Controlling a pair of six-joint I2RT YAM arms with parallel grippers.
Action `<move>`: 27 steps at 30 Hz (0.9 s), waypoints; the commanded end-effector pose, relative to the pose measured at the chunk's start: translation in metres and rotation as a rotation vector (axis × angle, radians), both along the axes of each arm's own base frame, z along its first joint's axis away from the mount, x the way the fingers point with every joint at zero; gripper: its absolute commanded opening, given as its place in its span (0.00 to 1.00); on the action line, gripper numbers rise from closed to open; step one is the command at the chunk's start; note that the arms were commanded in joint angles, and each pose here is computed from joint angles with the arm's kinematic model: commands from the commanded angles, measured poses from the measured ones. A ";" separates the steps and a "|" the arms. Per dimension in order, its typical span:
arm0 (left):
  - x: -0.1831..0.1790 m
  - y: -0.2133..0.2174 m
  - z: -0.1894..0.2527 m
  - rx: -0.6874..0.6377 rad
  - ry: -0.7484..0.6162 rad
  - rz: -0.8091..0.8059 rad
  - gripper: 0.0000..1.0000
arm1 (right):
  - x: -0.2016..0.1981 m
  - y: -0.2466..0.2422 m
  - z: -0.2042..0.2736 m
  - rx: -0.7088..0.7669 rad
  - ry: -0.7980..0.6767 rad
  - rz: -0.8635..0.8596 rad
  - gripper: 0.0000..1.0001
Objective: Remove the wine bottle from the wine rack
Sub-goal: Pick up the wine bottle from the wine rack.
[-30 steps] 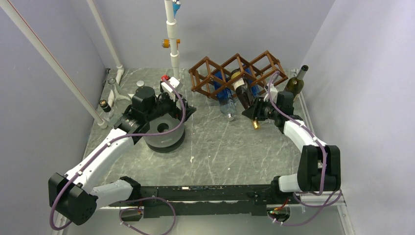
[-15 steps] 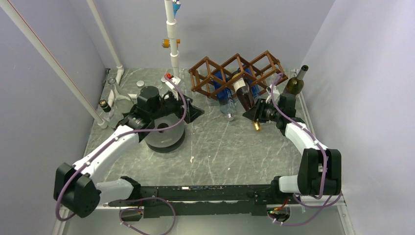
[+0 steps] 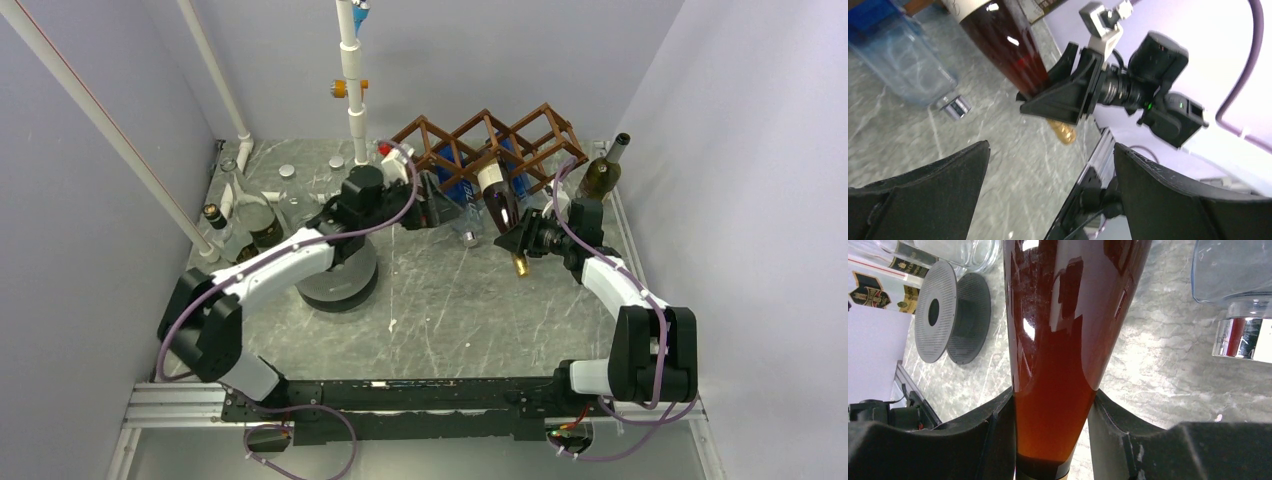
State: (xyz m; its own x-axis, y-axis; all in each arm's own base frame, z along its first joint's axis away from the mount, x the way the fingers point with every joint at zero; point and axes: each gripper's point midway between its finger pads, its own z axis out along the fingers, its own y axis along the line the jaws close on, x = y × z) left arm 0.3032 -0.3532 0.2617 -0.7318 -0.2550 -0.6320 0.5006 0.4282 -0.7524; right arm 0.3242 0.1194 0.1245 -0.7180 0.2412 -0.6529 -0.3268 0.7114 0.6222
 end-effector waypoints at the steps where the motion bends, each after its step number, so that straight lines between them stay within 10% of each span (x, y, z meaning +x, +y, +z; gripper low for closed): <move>1: 0.029 -0.030 0.014 -0.059 0.107 0.111 1.00 | 0.010 0.008 0.051 0.033 -0.207 0.071 0.00; 27: 0.093 -0.118 -0.052 -0.125 0.437 0.141 0.99 | 0.004 0.006 0.057 0.003 -0.243 0.107 0.00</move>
State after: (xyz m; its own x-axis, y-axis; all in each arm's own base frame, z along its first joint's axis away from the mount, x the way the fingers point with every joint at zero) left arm 0.3949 -0.4594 0.2160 -0.8566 -0.4235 -0.2947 0.1208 0.3907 -0.9126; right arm 0.3205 0.1162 0.1251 -0.7131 0.2182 -0.6662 -0.3478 0.7149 0.6065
